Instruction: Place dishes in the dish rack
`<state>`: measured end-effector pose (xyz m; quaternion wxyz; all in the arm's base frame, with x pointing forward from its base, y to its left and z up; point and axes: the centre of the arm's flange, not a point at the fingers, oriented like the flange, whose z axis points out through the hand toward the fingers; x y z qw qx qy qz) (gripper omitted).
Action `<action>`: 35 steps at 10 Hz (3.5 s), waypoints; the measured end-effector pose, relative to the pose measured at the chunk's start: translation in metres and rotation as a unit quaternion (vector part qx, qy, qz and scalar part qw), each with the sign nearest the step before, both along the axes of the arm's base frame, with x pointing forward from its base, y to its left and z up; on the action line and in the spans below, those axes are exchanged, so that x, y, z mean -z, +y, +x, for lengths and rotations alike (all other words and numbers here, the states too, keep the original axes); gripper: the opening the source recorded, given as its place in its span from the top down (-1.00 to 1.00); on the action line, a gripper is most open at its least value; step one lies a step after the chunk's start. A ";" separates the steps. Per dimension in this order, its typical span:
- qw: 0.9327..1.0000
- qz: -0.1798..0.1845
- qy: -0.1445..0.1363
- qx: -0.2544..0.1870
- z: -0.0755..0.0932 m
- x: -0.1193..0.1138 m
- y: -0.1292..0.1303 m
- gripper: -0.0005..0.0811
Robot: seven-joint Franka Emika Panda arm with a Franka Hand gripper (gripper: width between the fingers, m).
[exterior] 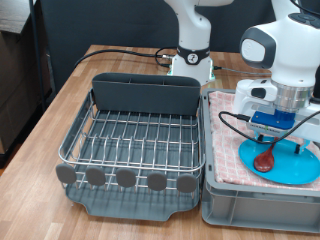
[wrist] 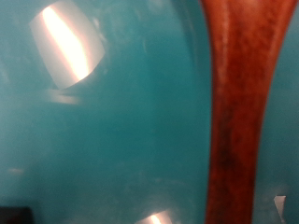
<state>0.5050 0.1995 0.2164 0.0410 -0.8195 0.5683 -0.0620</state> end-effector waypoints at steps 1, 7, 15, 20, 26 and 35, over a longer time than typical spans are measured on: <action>1.000 -0.001 0.000 0.001 0.000 0.001 -0.001 -0.40; 1.000 0.000 -0.004 0.005 0.000 0.002 -0.002 0.77; 1.000 -0.019 -0.016 0.005 -0.003 -0.058 0.000 0.77; 0.999 -0.030 -0.021 0.030 -0.020 -0.104 -0.005 0.77; 0.970 -0.056 -0.012 0.236 -0.045 -0.125 -0.055 0.77; 0.914 -0.057 0.017 0.402 -0.088 -0.137 -0.109 0.77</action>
